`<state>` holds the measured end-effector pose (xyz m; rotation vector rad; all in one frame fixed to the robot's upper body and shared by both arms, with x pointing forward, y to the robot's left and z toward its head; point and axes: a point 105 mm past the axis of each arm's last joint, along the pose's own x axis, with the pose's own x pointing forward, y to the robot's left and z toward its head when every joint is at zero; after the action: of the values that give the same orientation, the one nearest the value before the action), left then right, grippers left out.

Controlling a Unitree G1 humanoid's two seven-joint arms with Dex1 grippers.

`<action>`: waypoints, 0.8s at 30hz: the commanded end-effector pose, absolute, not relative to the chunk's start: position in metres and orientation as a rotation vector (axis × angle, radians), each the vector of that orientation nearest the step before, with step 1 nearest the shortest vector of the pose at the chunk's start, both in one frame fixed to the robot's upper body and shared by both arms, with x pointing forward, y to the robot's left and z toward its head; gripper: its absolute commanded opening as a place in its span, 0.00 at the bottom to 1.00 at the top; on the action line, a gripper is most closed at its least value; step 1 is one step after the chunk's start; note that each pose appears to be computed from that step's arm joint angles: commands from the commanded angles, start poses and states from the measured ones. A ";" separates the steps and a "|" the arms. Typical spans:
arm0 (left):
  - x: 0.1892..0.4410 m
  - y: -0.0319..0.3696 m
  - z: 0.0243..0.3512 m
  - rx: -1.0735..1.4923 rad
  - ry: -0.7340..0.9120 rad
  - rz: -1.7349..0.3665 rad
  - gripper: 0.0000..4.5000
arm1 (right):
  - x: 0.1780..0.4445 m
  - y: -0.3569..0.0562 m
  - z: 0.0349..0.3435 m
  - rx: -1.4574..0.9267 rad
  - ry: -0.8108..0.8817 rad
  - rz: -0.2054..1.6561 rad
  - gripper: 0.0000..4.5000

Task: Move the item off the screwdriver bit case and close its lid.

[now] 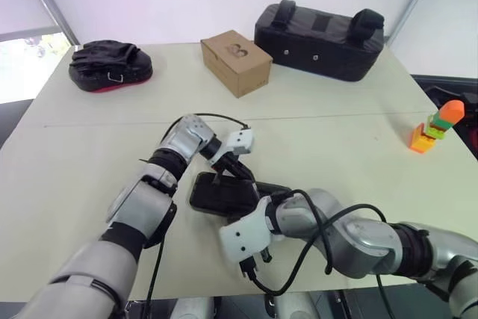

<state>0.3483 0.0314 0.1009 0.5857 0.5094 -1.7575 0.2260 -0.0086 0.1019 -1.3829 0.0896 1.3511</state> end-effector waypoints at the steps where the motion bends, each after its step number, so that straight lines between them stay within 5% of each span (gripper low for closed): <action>1: 0.333 0.033 0.083 0.566 0.595 -1.831 0.00 | 0.256 -0.028 0.093 -1.454 0.182 1.208 0.01; 24: 0.303 0.037 0.071 0.541 0.654 -1.929 0.00 | 0.298 -0.033 0.111 -1.569 0.126 1.014 0.01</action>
<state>0.3405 0.0523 0.0981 0.5857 0.5509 -1.7159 0.2250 0.0038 0.0884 -1.4633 0.0488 1.4143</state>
